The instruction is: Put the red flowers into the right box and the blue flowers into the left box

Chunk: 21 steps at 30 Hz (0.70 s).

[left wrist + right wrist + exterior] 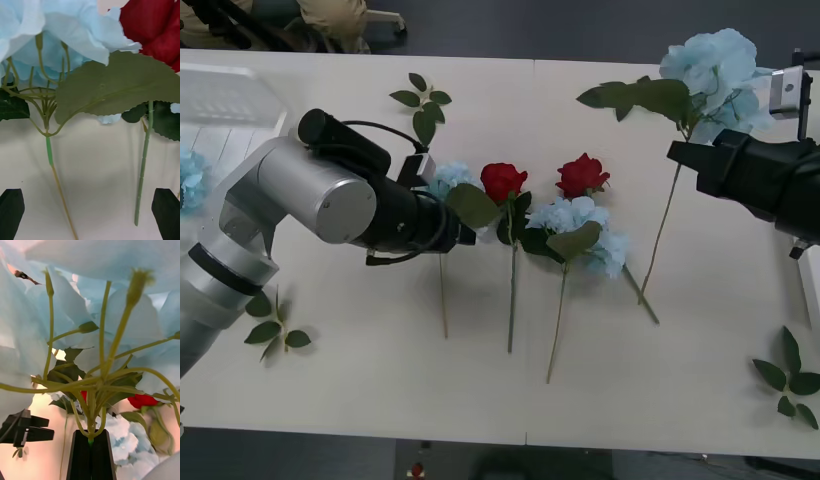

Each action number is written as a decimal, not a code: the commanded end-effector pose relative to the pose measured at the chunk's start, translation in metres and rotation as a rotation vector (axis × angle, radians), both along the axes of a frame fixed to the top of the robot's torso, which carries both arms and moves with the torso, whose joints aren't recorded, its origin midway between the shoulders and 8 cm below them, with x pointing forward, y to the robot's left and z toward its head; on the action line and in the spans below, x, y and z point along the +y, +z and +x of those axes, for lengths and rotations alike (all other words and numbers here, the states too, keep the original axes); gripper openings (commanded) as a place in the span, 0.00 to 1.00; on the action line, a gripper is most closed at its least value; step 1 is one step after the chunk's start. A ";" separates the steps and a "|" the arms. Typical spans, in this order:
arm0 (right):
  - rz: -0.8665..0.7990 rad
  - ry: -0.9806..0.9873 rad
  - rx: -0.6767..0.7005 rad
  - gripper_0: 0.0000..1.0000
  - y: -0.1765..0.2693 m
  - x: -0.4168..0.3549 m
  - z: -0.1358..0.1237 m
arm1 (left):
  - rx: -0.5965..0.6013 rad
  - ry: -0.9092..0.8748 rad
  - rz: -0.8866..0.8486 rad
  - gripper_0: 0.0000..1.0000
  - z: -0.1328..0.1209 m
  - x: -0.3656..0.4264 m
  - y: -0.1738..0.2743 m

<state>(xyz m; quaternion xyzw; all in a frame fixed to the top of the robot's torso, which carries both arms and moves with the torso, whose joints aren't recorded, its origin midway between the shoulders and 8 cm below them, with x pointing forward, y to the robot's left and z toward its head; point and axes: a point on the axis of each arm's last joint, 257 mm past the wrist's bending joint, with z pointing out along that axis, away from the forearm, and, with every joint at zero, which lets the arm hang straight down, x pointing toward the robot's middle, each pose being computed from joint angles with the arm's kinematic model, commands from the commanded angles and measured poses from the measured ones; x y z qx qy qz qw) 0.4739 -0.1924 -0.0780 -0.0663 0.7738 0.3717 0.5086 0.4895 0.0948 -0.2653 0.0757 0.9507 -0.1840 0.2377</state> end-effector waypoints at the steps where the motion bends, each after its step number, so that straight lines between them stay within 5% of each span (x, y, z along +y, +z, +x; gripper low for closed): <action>1: -0.021 0.079 -0.124 0.00 0.025 0.025 -0.009 | -0.034 0.012 -0.006 1.00 0.009 -0.009 0.013; 9: 0.003 0.138 -0.251 0.00 0.032 0.073 -0.011 | -0.054 -0.023 0.015 1.00 0.016 -0.017 0.016; 21: 0.096 0.205 -0.304 0.00 0.036 0.144 -0.022 | -0.351 -0.544 -0.067 1.00 -0.021 -0.042 0.097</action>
